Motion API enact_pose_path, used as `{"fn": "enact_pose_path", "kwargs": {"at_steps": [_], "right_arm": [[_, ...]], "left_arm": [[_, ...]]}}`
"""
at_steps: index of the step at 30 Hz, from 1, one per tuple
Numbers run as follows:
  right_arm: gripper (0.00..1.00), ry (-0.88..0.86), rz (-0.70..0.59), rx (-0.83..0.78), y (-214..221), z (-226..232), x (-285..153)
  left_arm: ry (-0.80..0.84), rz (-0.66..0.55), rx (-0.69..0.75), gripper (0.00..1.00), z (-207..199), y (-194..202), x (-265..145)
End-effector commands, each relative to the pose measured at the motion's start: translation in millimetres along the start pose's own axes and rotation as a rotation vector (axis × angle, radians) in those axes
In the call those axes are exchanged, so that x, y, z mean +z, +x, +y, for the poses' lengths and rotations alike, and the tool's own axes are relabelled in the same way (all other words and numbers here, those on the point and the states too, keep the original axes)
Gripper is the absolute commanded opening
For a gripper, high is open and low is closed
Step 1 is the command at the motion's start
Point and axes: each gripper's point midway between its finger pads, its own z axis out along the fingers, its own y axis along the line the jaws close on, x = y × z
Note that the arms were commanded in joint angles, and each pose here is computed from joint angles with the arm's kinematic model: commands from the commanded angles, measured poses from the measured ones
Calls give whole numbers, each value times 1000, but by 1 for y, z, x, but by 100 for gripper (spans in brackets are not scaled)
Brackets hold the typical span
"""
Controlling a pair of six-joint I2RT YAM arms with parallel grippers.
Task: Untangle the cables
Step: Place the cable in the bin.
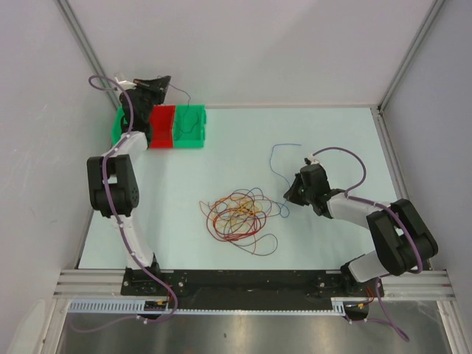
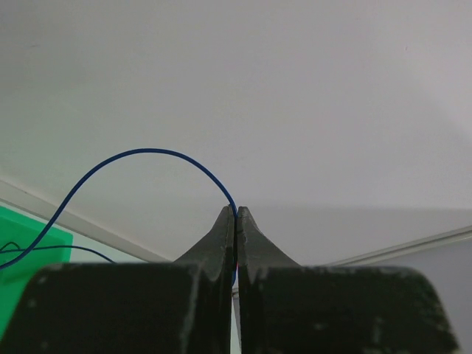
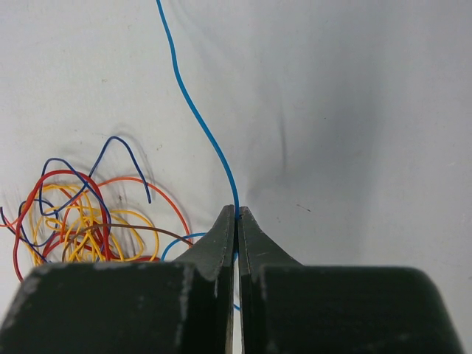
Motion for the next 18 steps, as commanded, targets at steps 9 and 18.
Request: {"fn": "enact_pose_path", "kwargs": {"at_steps": [9,18], "right_arm": [[0,-23,-17,-1,-6,3,4],[0,-25,-15,0,-6,3,3]], "left_arm": [[101,13,-44,0,-5,13,5],[122,54,-55,0,-5,41,15]]}}
